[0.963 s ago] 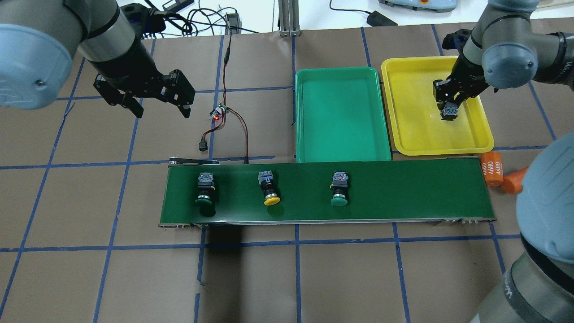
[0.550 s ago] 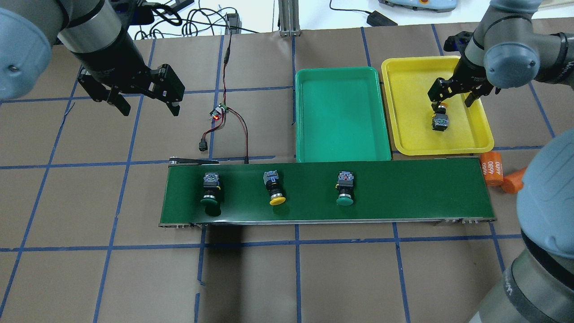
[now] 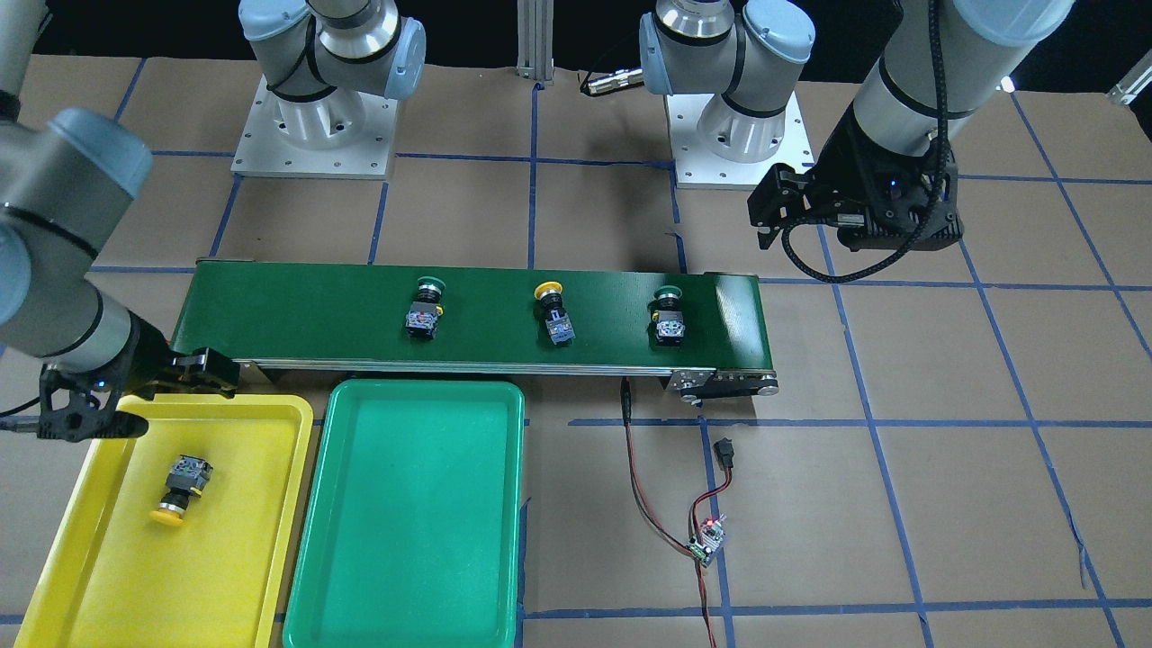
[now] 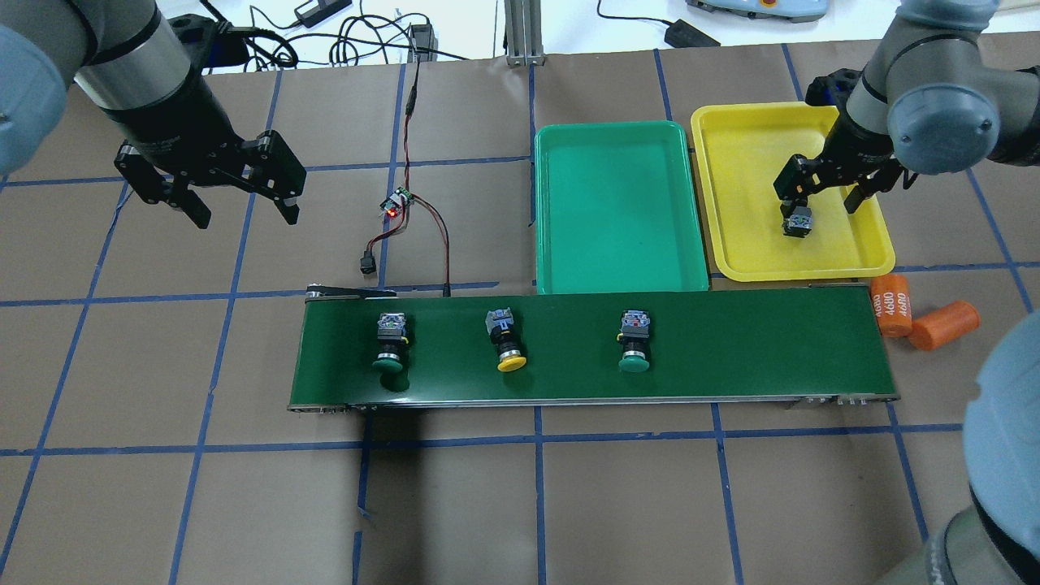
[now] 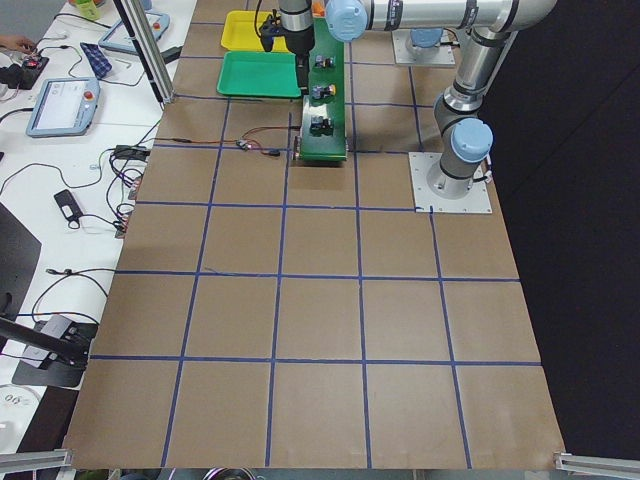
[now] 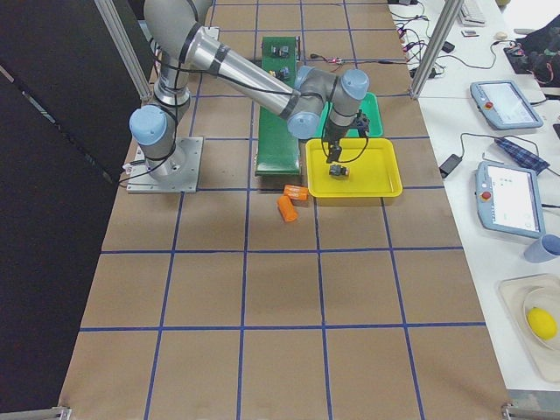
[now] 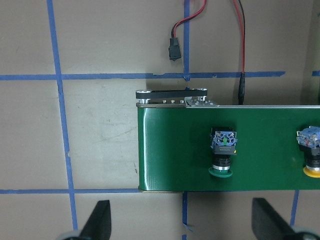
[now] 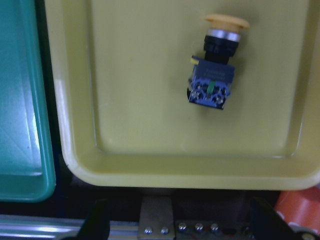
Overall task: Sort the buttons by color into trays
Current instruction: 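Move the right gripper to the belt and grasp a green-capped button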
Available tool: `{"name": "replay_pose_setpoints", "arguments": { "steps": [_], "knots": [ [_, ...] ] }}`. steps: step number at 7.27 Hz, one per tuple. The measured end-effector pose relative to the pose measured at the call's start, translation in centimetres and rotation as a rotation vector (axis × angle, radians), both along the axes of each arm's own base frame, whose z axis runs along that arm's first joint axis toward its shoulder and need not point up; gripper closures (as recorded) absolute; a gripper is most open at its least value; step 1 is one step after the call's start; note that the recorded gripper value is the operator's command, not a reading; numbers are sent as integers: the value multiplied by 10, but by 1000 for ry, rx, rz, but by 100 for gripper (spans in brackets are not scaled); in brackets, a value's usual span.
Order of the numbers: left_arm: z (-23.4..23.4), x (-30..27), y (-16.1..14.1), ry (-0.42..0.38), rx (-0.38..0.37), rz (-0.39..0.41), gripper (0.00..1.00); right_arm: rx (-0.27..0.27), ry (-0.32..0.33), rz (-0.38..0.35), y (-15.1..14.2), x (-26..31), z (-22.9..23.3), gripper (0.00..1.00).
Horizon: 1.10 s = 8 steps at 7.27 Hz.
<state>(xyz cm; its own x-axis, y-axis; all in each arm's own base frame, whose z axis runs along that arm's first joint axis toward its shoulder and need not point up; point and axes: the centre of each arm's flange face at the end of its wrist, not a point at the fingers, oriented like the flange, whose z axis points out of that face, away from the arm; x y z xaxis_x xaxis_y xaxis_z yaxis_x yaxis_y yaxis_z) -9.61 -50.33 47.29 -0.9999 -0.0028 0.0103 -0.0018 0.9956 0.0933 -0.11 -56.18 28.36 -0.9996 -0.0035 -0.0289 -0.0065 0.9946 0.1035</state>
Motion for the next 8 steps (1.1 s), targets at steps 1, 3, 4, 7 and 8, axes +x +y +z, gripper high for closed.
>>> {"name": "replay_pose_setpoints", "arguments": {
  "steps": [1,3,4,7,8],
  "knots": [
    [-1,0,-1,-2,-2,-2,0,-2,8,-22,33,31,8,0],
    [0,-1,-4,-6,-7,20,0,-14,25,-54,86,93,10,0],
    [1,-1,-4,-11,-9,46,0,-26,32,-76,102,117,8,0],
    [1,-2,-4,-15,-8,63,0,-55,37,-85,117,159,4,0],
    [2,-2,-3,-17,-9,64,0,-55,37,-83,117,161,3,0]
  ]
}}
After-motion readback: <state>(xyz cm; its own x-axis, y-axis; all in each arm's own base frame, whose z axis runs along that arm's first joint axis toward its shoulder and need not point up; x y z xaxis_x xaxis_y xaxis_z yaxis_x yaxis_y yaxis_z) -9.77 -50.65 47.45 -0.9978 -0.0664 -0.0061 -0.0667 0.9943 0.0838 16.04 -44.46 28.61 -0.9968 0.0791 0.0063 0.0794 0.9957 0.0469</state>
